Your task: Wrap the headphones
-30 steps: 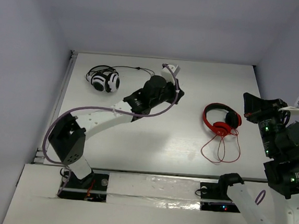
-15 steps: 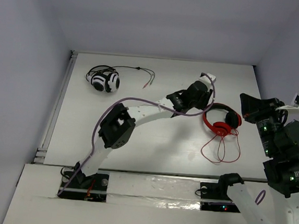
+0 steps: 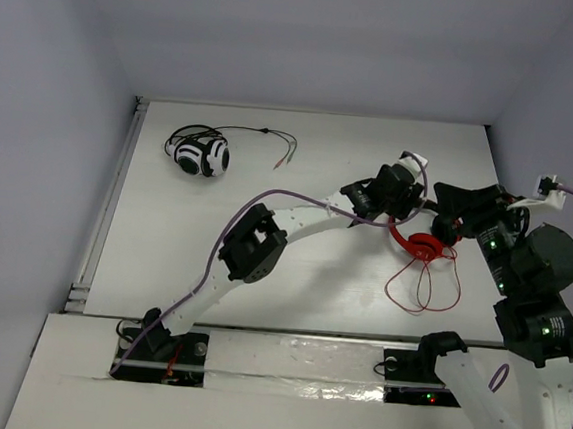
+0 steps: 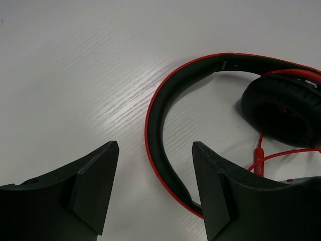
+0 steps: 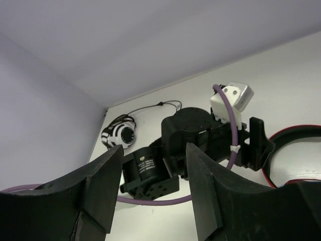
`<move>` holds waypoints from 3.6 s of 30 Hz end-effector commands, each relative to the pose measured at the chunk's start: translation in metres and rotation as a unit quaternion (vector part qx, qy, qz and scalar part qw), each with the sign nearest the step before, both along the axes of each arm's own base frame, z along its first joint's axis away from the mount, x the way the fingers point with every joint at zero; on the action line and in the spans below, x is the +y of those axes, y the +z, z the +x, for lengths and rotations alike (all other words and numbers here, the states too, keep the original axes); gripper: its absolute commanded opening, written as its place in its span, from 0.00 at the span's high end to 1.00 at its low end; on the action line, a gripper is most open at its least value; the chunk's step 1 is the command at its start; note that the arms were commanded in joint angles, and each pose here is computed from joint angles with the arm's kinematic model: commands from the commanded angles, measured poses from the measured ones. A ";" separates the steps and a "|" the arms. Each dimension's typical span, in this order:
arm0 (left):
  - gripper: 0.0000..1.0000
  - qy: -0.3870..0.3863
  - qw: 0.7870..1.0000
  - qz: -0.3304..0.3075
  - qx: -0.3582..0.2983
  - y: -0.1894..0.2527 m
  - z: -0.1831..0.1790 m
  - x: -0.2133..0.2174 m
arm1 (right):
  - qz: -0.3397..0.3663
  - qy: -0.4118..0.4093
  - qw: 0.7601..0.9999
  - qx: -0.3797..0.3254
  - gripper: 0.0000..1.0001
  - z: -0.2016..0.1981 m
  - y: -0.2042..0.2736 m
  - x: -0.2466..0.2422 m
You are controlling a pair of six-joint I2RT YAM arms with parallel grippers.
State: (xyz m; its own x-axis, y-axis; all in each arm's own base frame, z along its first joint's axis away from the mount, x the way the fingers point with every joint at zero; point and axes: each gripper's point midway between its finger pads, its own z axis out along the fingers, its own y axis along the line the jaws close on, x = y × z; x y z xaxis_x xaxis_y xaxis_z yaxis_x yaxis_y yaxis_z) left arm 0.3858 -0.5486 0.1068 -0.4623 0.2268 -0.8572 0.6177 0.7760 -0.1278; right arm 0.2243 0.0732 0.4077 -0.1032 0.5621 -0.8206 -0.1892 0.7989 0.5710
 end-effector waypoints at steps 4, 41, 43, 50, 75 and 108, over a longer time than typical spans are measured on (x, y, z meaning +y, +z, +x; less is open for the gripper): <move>0.43 -0.014 1.000 0.013 -0.007 -0.016 0.006 -0.014 | 0.008 0.036 0.999 -0.018 0.41 0.002 0.006 0.013; 0.45 0.057 0.997 0.052 -0.002 -0.026 -0.035 0.045 | 0.000 0.082 0.997 -0.003 0.45 -0.004 -0.020 0.028; 0.45 0.051 0.997 0.058 -0.001 -0.035 -0.024 0.045 | 0.001 0.079 0.997 -0.005 0.45 -0.004 -0.019 0.027; 0.48 0.043 0.996 0.078 0.022 -0.063 -0.020 0.050 | 0.000 0.077 0.997 -0.004 0.45 -0.004 -0.020 0.026; 0.35 0.024 0.999 0.019 -0.024 -0.013 -0.006 0.062 | 0.003 0.082 0.997 -0.002 0.46 0.000 -0.021 0.029; 1.00 0.046 0.998 0.045 -0.025 0.001 0.020 0.094 | 0.008 0.078 0.997 -0.019 0.95 -0.002 -0.015 0.027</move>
State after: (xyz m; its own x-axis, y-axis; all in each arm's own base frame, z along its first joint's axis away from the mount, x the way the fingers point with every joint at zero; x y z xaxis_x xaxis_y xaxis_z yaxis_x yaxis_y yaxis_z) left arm 0.3911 -0.4887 0.0325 -0.4699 0.3366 -0.8160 0.6047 0.7962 -0.0198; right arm 0.2242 0.1004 0.3754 -0.2202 0.5451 -0.8089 -0.2831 0.7579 0.5878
